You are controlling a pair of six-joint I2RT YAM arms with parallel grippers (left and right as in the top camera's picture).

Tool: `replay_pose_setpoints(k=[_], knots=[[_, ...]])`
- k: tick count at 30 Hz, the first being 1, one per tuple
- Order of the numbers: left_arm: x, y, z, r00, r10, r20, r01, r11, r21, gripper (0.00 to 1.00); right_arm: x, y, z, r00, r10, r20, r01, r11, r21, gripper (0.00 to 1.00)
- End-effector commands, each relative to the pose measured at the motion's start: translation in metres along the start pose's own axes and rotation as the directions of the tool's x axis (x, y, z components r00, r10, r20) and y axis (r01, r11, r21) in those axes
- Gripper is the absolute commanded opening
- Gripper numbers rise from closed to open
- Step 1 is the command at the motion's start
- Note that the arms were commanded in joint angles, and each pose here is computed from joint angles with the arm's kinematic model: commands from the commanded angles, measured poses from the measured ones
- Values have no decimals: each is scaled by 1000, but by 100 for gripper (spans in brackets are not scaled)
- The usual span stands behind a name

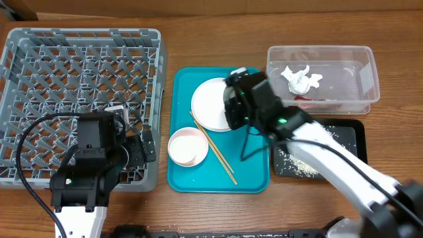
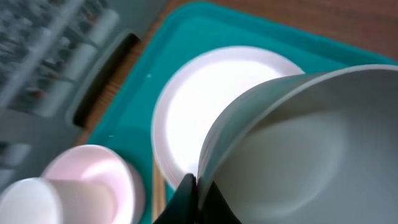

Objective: Sort waste into correct bins and load items into the dishwasher

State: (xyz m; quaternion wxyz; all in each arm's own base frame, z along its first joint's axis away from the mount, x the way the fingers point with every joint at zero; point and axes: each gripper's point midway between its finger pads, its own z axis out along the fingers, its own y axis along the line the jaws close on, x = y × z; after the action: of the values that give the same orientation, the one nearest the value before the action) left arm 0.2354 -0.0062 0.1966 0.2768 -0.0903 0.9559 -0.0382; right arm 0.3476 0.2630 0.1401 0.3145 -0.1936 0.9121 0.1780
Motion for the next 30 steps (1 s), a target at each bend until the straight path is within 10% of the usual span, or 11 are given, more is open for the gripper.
replay_pose_setpoints(k=[1,22,30], knots=[[-7,-3,-7,1000,-2,25,2,1000,12,100,10,-2,33,999,-28,-36,30,998,47,4],[-7,-4,-7,1000,-2,25,2,1000,13,100,-7,72,-3,976,11,-218,-61,973,-225,32],[-7,-4,-7,1000,-2,25,2,1000,13,100,43,101,5,930,16,-367,-100,972,-213,35]])
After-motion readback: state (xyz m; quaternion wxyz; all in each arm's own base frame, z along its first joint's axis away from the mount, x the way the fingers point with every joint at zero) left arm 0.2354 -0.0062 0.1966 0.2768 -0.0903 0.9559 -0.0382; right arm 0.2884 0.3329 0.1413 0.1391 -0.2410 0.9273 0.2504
